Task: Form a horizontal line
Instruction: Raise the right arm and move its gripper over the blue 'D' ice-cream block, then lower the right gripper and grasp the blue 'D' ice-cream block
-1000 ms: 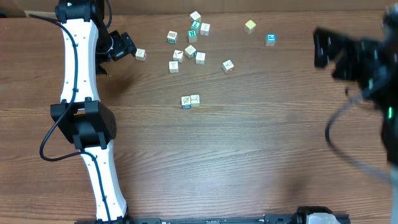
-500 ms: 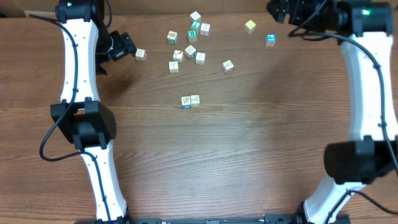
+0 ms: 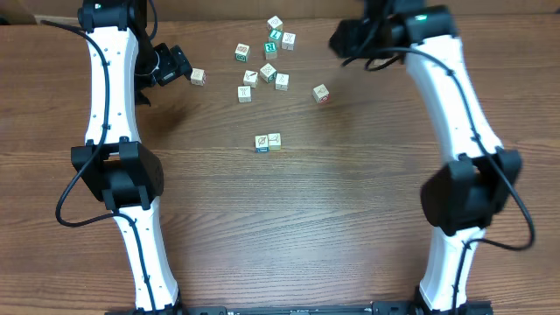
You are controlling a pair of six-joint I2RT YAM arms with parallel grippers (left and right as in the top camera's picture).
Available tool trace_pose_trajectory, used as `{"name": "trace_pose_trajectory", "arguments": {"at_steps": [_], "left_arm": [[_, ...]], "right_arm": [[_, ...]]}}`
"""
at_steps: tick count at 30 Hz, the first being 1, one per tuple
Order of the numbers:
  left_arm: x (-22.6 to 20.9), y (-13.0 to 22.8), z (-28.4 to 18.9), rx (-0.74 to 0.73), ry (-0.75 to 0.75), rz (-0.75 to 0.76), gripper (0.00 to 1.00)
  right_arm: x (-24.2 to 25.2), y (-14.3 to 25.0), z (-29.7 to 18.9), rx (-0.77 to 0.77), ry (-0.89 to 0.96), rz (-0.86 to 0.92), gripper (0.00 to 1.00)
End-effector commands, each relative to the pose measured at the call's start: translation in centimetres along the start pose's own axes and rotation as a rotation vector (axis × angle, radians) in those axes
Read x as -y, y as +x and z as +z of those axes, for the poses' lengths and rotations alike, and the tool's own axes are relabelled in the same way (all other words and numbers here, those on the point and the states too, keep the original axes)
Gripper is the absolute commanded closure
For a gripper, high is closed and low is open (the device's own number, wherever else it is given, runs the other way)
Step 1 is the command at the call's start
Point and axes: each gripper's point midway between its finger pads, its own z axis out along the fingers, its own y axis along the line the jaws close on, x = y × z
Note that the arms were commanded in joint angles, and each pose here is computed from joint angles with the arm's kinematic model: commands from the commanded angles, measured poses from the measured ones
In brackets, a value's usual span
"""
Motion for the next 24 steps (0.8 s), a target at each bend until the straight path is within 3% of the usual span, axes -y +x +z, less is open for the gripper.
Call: {"name": "trace_pose_trajectory", "arguments": {"at_steps": [1,9,24], "left_arm": [[0.3,-0.3,-1.0,0.026,0.021,0.009,0.01],[0.3,-0.3,-1.0,0.025,0.021,0.009,0.00],[0.3,-0.3,-1.0,0.025,0.021,0.009,0.00]], "right_arm": [[0.4,1.9,3.9,-0.068,0.056,-0.119,0.37],[2.1,5.3,9.8,-0.175,0.177,-0.153,0.34],[3.2,8.5,14.2,-0.263,0.168,-0.135,0.39]]}}
